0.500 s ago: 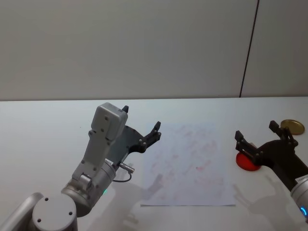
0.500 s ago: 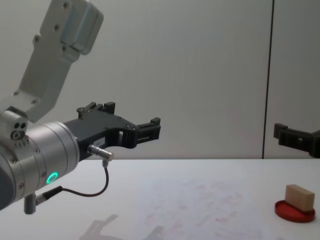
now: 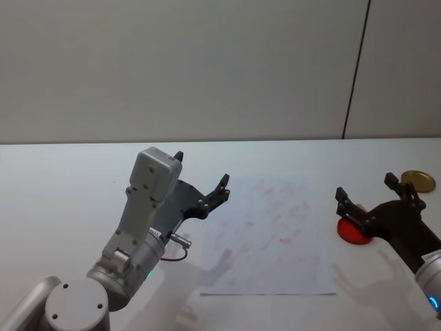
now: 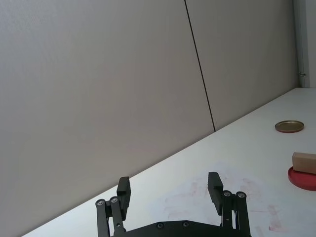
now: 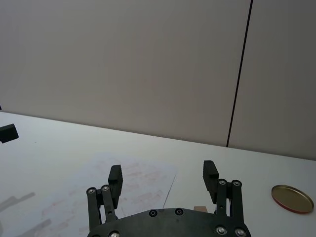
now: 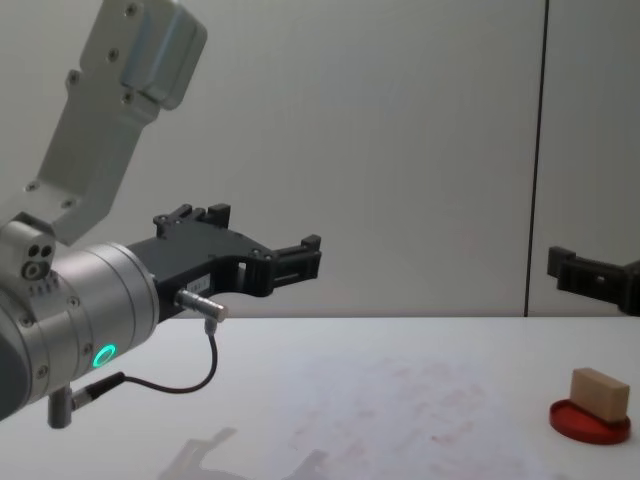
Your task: Use the one hand to pick up the stamp and affix it onto the A4 paper.
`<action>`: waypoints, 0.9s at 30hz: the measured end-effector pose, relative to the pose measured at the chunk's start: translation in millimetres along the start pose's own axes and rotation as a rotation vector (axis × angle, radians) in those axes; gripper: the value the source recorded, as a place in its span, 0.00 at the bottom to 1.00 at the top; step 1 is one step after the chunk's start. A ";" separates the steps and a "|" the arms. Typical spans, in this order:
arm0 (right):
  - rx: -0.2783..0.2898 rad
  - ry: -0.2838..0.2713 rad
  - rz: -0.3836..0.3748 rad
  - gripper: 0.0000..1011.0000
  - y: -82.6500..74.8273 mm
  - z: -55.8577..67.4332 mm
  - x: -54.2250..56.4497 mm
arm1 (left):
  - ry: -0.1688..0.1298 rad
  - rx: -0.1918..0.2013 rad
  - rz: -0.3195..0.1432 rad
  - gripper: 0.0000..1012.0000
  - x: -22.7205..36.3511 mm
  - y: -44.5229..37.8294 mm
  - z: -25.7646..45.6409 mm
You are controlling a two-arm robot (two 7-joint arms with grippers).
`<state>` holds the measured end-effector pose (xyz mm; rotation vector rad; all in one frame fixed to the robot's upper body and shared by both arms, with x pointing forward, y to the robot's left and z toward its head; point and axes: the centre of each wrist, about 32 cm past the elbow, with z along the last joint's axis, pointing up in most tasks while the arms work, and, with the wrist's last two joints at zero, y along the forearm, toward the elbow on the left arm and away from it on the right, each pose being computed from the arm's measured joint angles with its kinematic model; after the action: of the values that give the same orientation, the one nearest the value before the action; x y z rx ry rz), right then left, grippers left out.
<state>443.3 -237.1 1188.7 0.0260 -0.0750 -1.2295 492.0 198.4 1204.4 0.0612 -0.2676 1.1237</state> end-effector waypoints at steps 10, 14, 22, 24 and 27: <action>-0.003 -0.006 0.000 0.99 1.7 -1.0 1.5 | 0.000 0.000 0.000 0.98 0.0 0.0 0.0; -0.009 -0.014 0.001 0.99 5.0 -2.1 4.0 | 0.000 0.000 0.000 0.98 0.0 0.0 0.0; -0.060 -0.018 -0.005 0.99 16.2 -7.2 14.2 | 0.000 0.000 0.000 0.98 0.0 0.0 0.0; -0.069 -0.017 -0.006 0.99 18.5 -7.8 16.0 | 0.000 0.000 0.000 0.98 0.0 0.0 0.0; -0.092 -0.010 -0.010 0.99 23.7 -9.3 20.3 | 0.000 0.000 0.000 0.98 0.0 0.0 0.0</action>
<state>473.0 -248.5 1181.8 -0.0603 -0.0273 -1.2418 492.0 198.4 1204.4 0.0611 -0.2676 1.1237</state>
